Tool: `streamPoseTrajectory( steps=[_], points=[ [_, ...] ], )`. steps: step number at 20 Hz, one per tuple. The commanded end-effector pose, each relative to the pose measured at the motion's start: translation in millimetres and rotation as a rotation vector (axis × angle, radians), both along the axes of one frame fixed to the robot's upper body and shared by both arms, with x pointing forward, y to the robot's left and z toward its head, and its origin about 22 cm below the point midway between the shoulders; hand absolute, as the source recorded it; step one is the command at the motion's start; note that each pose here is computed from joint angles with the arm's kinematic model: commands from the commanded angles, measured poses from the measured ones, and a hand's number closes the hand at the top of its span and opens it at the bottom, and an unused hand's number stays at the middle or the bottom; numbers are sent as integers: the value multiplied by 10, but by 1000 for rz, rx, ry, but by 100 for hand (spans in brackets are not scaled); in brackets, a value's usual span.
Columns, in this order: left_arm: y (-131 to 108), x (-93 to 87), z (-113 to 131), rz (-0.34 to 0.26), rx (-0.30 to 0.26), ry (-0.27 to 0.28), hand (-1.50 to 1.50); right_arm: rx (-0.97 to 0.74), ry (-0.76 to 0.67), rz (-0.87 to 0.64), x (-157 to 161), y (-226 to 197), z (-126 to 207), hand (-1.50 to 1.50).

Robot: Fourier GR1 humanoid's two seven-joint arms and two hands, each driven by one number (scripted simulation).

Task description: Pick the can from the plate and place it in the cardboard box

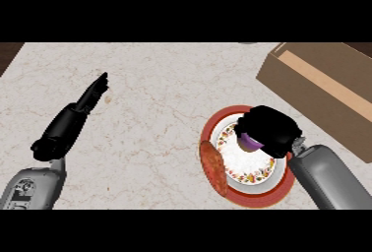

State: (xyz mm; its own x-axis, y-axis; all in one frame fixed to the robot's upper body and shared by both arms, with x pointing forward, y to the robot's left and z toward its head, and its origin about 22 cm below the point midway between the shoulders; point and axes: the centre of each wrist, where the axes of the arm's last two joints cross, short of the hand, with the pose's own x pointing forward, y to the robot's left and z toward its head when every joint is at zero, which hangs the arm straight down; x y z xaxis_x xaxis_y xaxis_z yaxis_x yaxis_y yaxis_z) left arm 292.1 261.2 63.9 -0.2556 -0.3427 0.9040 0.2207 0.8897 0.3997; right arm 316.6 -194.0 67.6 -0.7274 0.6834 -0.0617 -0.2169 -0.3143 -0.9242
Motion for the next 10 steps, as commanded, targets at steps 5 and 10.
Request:
streamPoseTrajectory(
  steps=[5, 10],
  points=[
    [104, 62, 81, 14, 13, 0, 0, 116, -56, 20, 166, 279, 77, 150],
    [-24, 15, -53, -17, -10, 4, 0, 282, 114, -349, 290, 717, -212, 150]
  ],
)
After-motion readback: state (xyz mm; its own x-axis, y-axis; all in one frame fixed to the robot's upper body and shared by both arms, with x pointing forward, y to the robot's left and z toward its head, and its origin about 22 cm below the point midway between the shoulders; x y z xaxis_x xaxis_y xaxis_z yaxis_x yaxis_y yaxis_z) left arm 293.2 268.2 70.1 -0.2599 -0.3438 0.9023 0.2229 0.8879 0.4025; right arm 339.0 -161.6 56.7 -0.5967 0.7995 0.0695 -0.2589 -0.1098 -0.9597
